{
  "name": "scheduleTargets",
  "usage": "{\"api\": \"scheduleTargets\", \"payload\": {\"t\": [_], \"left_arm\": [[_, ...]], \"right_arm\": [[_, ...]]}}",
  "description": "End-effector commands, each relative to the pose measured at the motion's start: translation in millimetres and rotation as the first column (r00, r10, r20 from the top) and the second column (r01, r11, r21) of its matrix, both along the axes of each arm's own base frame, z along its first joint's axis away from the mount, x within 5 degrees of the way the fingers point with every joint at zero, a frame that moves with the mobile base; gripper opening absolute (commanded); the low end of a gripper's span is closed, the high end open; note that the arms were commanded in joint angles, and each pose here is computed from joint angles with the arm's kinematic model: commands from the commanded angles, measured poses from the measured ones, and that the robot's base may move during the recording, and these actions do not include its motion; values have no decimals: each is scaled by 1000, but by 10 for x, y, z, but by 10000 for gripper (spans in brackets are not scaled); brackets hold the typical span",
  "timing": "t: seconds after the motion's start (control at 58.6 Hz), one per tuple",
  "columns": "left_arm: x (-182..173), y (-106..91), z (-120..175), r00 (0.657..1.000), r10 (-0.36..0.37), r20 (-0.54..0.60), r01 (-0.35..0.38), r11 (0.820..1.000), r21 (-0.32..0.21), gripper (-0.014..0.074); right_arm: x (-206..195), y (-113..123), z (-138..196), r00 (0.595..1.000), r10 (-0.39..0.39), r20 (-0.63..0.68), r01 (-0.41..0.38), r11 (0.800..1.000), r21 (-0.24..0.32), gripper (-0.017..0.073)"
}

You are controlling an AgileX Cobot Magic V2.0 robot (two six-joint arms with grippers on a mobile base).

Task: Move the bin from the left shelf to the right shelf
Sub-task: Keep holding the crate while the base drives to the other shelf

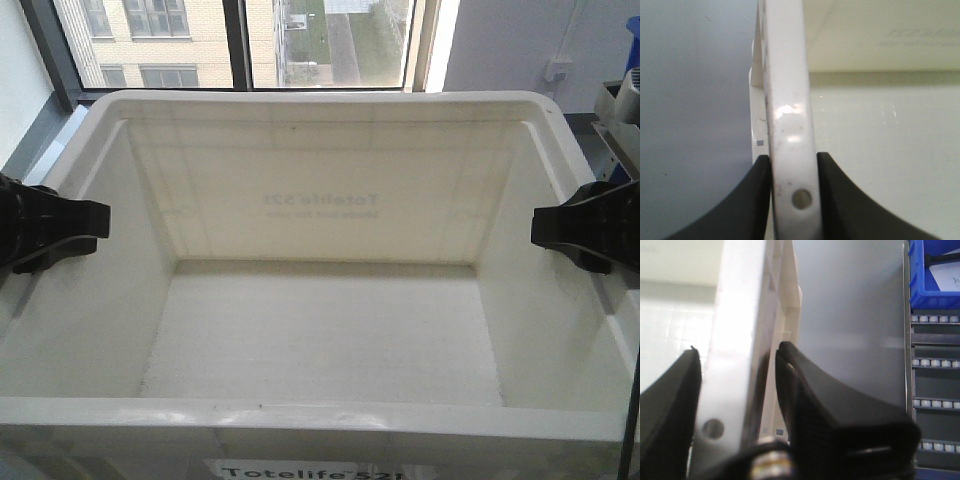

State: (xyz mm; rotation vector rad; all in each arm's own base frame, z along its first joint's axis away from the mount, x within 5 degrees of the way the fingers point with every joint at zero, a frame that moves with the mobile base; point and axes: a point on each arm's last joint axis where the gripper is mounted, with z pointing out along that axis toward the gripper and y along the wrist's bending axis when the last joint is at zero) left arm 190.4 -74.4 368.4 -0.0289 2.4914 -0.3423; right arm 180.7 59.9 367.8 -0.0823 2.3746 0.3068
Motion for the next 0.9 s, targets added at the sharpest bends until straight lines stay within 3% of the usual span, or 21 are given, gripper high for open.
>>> {"api": "scheduleTargets", "payload": {"t": [0.0, 0.887], "left_arm": [[-24, 14, 270, 982, -27, 188, 32, 999, -25, -6], [-24, 14, 270, 982, -27, 188, 32, 999, -25, -6]], "right_arm": [[44, -76, 197, 987, -23, 159, 29, 999, -34, 20], [44, -76, 197, 987, -23, 159, 29, 999, -34, 20]]}}
